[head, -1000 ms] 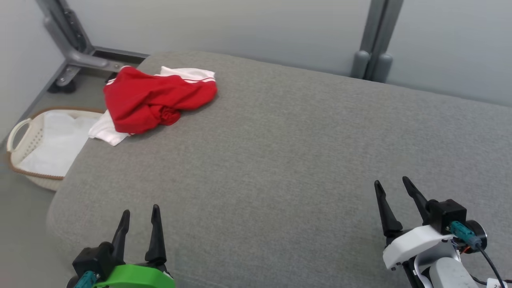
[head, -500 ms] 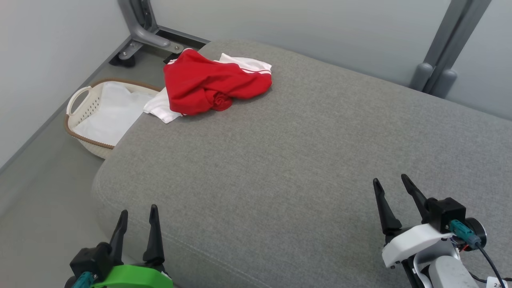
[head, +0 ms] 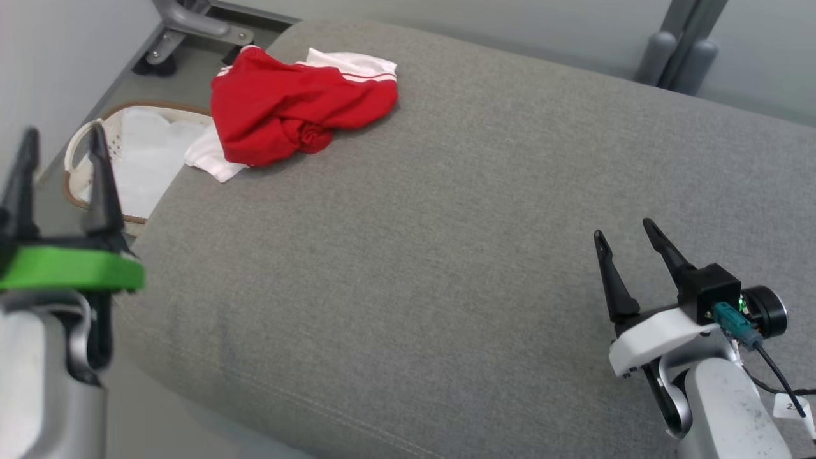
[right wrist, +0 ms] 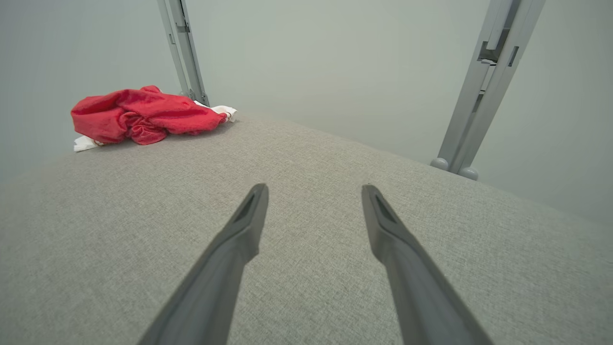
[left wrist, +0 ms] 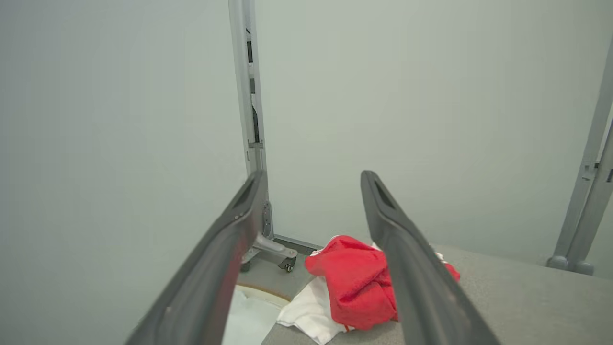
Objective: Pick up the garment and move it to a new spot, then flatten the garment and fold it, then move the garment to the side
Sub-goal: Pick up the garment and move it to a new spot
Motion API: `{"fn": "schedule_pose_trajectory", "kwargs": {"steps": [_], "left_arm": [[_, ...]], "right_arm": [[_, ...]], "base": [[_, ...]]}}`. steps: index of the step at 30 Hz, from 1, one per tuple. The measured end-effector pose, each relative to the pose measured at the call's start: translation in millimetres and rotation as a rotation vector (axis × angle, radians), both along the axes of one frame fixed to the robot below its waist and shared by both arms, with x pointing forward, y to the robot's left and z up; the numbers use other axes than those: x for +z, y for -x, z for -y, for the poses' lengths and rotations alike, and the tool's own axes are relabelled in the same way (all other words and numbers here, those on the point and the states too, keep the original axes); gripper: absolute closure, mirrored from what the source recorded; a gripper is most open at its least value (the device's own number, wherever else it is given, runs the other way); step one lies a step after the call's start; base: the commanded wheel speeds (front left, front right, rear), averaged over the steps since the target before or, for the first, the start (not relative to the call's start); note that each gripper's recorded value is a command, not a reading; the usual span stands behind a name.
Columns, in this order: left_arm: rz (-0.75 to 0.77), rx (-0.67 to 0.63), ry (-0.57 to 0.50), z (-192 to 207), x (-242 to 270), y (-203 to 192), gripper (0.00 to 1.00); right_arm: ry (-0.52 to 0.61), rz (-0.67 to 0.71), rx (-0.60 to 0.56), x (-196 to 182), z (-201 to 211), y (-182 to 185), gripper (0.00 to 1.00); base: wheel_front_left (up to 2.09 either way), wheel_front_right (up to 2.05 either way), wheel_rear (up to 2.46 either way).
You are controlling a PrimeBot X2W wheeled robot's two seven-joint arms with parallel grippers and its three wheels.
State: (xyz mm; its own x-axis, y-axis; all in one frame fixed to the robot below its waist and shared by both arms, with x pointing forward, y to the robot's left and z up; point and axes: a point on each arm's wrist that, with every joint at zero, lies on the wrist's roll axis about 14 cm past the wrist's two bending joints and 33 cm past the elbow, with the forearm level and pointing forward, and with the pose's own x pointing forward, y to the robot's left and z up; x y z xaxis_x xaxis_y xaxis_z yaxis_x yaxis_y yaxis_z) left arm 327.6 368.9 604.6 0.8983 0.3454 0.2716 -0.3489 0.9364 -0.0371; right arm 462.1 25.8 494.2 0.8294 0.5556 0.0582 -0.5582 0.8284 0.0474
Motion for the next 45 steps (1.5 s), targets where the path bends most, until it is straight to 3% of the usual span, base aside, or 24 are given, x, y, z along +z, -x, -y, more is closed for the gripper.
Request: {"fn": "schedule_pose_trajectory", "kwargs": {"steps": [4, 9, 16, 23, 31, 32, 33, 34, 35, 45], "left_arm": [[0.023, -0.035, -0.079, -7.7, 41.0, -44.9, 0.0], [-0.073, -0.084, -0.055, -10.6, 32.3, -103.6, 0.0], [-0.389, -0.14, 0.002, -7.1, -59.6, -160.9, 0.0], [-0.704, -0.22, 0.034, 14.3, -162.8, -183.3, 0.0], [-0.818, -0.217, 0.048, 12.1, -215.1, -200.0, 0.0], [-0.829, -0.211, 0.047, 10.6, -219.8, -201.5, 0.11], [-0.832, -0.209, 0.045, 10.3, -222.8, -203.7, 0.39], [-0.833, -0.208, 0.043, 10.1, -224.9, -205.3, 0.78], [-0.837, -0.207, 0.042, 10.5, -227.6, -206.8, 1.0], [-0.743, -0.204, -0.028, 3.0, -192.8, -209.3, 1.0]], "right_arm": [[0.033, 0.003, -0.019, -5.3, 6.6, -11.8, 0.0], [0.07, 0.005, -0.045, -13.4, 16.6, -26.7, 0.0], [0.102, -0.027, -0.104, -35.8, 40.9, -41.5, 0.0], [0.16, -0.106, -0.161, -77.8, 67.3, -46.3, 0.0], [0.179, -0.169, -0.196, -110.1, 84.5, -45.0, 0.0], [0.178, -0.172, -0.198, -112.0, 85.1, -45.4, 0.0], [0.177, -0.173, -0.199, -113.2, 85.7, -45.9, 0.0], [0.176, -0.173, -0.2, -114.0, 85.8, -46.3, 0.0], [0.173, -0.174, -0.2, -114.3, 86.1, -46.4, 0.0], [0.134, -0.164, -0.2, -102.0, 87.5, -39.2, 0.0]], "base": [[0.0, 0.0, 0.0], [0.0, 0.0, 0.0], [0.0, 0.0, 0.0], [0.0, 0.0, 0.0], [0.0, 0.0, 0.0], [0.0, 0.0, 0.0], [0.0, 0.0, 0.0], [0.0, 0.0, 0.0], [0.0, 0.0, 0.0], [0.0, 0.0, 0.0]]}}
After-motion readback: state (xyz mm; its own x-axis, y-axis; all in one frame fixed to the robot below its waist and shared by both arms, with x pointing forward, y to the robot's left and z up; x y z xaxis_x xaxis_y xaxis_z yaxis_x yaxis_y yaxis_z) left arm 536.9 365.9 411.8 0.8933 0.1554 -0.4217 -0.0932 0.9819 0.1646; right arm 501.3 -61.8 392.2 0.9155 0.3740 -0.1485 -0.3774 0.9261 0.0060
